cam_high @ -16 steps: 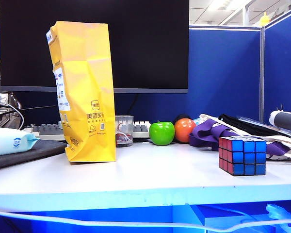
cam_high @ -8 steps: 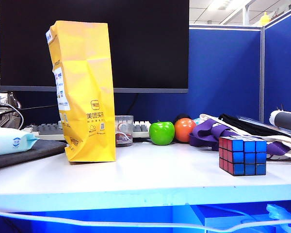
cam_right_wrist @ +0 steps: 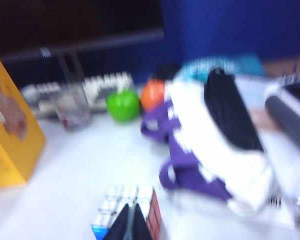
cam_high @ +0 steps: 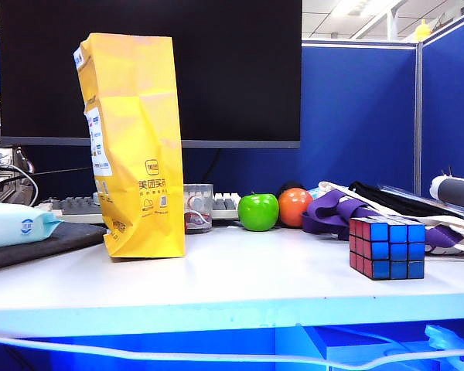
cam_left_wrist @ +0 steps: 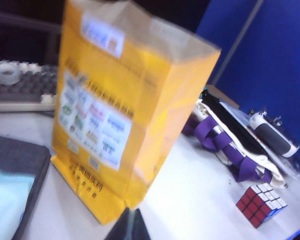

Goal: Pick up the Rubik's Cube and throw it into the yellow paper bag.

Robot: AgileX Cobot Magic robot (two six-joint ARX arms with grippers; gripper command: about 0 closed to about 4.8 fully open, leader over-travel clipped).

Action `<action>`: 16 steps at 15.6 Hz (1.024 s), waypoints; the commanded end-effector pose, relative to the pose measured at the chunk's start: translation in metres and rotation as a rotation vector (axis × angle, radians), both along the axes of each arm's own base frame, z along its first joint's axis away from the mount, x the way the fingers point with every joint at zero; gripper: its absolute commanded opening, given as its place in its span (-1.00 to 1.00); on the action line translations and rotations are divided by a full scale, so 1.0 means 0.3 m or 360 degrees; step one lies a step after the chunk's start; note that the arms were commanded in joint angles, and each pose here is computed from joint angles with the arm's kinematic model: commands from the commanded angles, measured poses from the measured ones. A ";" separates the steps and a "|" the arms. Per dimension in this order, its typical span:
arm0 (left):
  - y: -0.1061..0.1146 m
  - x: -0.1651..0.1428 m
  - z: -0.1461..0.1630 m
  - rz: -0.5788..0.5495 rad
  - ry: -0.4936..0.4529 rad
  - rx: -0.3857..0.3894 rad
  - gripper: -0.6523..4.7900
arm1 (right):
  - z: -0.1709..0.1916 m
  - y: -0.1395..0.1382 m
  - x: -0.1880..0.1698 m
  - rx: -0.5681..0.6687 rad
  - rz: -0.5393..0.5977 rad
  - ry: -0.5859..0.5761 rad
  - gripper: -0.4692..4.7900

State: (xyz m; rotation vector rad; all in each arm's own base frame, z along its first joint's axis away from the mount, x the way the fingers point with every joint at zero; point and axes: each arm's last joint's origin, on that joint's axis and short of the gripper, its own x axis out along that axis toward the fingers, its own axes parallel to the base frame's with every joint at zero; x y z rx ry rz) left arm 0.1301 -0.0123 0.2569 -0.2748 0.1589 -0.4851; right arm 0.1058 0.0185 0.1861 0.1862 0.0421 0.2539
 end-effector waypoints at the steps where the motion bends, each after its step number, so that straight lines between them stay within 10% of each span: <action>1: -0.023 0.127 0.061 -0.0120 0.0048 0.0190 -0.78 | 0.002 0.008 0.042 0.0074 0.0019 0.0045 -0.84; 9: -0.351 0.294 0.037 -0.0521 -0.0020 0.0674 -0.57 | 0.120 0.044 0.272 0.0000 0.0069 0.0489 -0.77; 12: -0.423 0.287 0.027 -0.0633 -0.0093 0.0658 0.75 | 0.150 0.069 0.377 -0.0089 0.0252 0.0625 1.00; 16: -0.449 0.280 0.029 -0.0688 -0.0130 0.0627 1.00 | 0.097 0.102 0.511 -0.0103 0.0313 0.0881 1.00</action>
